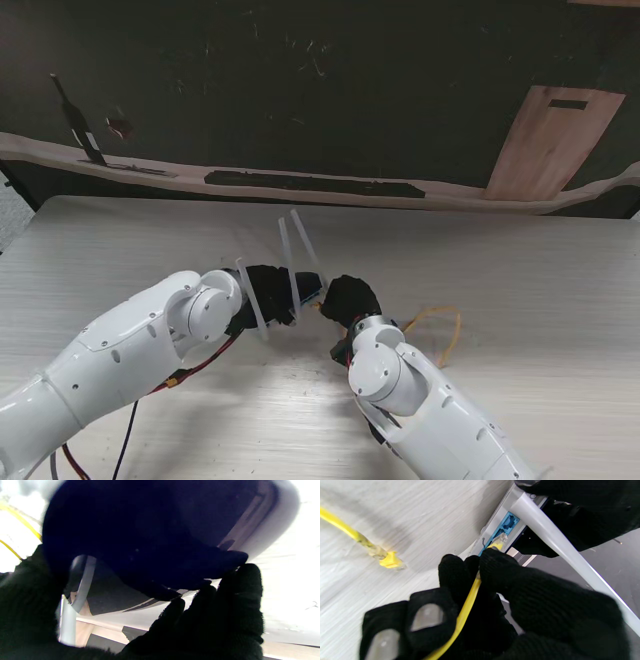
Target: Untangle the Ethernet cable and plug it into the router
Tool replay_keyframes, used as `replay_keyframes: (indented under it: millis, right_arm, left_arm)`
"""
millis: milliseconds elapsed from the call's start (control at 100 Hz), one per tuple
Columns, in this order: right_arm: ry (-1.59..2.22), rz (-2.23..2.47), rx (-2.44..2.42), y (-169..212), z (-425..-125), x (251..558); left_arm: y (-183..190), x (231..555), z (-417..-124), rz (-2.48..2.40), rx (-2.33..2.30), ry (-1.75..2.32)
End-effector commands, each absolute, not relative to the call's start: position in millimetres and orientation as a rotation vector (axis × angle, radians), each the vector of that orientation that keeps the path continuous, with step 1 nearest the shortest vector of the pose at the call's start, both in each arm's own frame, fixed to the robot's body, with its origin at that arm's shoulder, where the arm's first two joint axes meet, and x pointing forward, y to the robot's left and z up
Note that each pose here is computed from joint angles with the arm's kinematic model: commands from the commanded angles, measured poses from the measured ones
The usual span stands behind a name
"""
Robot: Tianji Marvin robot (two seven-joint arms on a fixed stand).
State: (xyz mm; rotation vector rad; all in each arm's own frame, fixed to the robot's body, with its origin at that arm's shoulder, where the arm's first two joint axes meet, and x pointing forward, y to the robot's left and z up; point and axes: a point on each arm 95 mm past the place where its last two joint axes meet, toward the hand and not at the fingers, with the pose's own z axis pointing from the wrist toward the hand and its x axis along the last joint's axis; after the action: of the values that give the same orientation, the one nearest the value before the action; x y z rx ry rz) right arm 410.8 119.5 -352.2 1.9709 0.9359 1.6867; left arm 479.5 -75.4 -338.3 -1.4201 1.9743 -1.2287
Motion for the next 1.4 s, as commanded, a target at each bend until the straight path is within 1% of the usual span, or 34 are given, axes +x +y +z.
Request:
replay_keyframes:
  millis: [0,600,920,1200,1390]
  right_arm:
    - [0.931,1.678,1.984,124.6,-354.5,411.0]
    - [0.859,1.628,1.938,129.2,-357.0,420.3]
    - [0.756,1.593,1.994,129.6,-359.1,422.6]
    - [0.744,1.584,2.003,133.4,-361.8,422.9]
    - [0.74,1.613,2.011,136.9,-358.4,421.2]
  left_arm:
    - [-73.5,464.7,-367.2,-1.142,-1.499,2.049]
    - [-72.5,460.5,-367.8,-1.099,-1.565,2.058]
    - [-72.9,458.9,-369.0,-1.077,-1.59,2.06]
    - [-76.0,457.9,-369.9,-1.074,-1.612,2.071]
    - [-78.3,457.9,-371.0,-1.073,-1.615,2.077]
